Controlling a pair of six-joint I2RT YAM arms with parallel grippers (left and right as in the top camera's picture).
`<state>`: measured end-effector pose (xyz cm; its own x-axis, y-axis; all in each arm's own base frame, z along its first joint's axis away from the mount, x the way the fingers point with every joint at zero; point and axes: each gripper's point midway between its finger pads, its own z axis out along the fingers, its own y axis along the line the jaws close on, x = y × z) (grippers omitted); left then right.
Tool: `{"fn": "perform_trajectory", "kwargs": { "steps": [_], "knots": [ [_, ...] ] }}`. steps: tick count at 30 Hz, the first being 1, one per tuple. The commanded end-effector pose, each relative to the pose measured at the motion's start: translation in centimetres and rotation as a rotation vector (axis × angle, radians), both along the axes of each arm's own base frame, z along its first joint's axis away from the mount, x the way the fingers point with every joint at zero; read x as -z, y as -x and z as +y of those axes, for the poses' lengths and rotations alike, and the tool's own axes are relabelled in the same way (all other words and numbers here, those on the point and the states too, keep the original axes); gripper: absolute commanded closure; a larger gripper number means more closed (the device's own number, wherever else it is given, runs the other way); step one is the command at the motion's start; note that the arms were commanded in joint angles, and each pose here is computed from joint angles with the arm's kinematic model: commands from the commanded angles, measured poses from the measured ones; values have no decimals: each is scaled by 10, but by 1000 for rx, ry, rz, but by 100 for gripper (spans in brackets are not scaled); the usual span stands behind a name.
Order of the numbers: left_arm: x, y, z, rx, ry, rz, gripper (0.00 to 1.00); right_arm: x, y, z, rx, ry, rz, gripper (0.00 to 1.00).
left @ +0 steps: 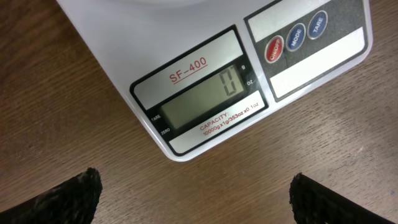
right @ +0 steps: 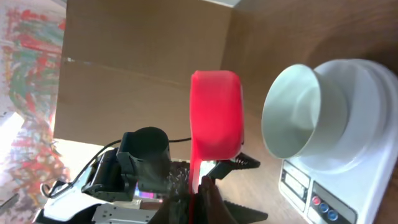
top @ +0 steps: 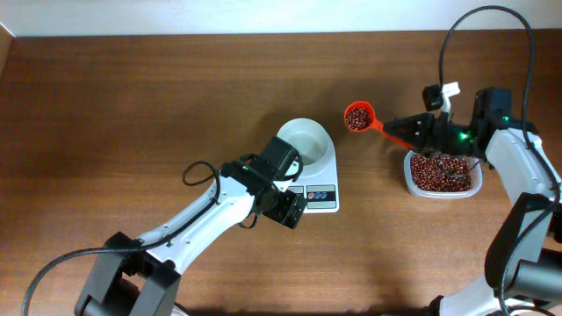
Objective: Scoop item into bowl and weigh 50g on scale
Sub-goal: 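Carry the scoop left over the white bowl on the scale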
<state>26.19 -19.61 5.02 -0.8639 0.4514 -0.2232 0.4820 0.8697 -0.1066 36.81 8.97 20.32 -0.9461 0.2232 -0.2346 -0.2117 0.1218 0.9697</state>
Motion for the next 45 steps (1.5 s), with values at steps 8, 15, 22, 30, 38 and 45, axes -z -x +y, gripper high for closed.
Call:
{"fn": "perform_trajectory", "kwargs": {
  "steps": [8, 15, 22, 30, 38, 45],
  "knots": [
    [-5, 3, -3, 21, 19, -9, 1, 11, -9, 25, -23, 68, 122, 96],
    [-5, 3, -3, 21, 20, -8, 1, 30, -10, 52, -48, 195, 119, 96],
    [-5, 3, -3, 21, 20, -8, 1, 43, -10, 77, -76, 295, 75, 96],
    [-5, 3, -3, 20, 19, -8, 1, 44, -9, 80, -80, 304, 74, 96],
    [-5, 3, -3, 21, 19, -9, 1, 44, -23, 82, -59, 351, -41, 96],
    [-5, 3, -3, 21, 19, -9, 1, 60, -27, 99, -56, 486, -112, 96]
  ]
}}
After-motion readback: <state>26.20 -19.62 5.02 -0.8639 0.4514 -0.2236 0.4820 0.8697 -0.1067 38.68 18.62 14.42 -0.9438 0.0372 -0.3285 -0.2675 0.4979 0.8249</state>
